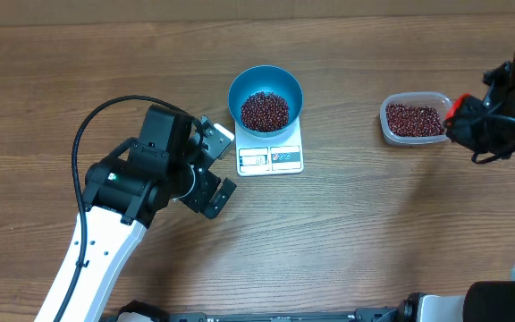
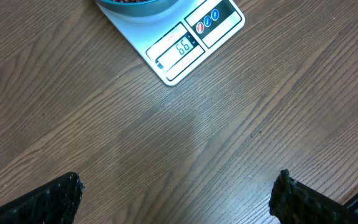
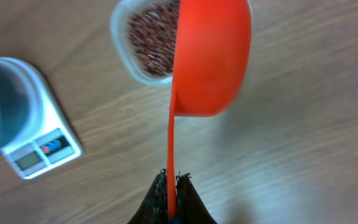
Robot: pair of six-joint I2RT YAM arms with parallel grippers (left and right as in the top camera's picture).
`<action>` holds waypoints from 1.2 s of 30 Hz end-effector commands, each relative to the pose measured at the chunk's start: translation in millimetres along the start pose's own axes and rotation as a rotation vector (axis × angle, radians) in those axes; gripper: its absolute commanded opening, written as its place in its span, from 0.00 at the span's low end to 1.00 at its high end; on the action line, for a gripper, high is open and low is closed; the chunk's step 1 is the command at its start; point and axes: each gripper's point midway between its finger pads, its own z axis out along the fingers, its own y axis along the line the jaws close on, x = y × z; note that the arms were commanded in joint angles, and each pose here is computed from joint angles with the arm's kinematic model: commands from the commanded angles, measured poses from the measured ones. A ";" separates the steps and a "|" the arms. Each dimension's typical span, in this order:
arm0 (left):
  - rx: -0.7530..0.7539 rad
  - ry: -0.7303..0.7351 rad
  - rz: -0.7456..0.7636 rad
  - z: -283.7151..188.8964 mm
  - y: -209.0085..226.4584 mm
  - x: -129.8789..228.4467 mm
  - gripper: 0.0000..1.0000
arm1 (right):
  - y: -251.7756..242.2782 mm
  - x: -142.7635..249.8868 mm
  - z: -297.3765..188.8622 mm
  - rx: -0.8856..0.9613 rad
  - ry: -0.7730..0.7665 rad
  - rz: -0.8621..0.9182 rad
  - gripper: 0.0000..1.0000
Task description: Scoop item into bowl and weigh 150g on scale
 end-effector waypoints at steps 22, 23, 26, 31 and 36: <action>-0.007 -0.021 0.022 -5.1 2.0 -6.6 0.99 | 3.3 -13.9 29.2 0.138 0.080 -0.128 0.04; -0.007 -0.021 0.022 -5.1 2.0 -6.6 1.00 | 2.8 -17.3 34.6 0.146 0.093 -0.128 0.04; -0.007 -0.021 0.022 -5.1 2.0 -6.6 1.00 | 0.7 -24.2 49.1 0.167 0.126 -0.127 0.04; -0.007 -0.021 0.022 -5.1 2.0 -6.6 1.00 | -0.2 -34.7 65.7 0.176 0.124 -0.144 0.04; -0.007 -0.021 0.022 -5.1 2.0 -6.6 1.00 | 2.5 -45.4 69.5 0.166 0.087 -0.166 0.04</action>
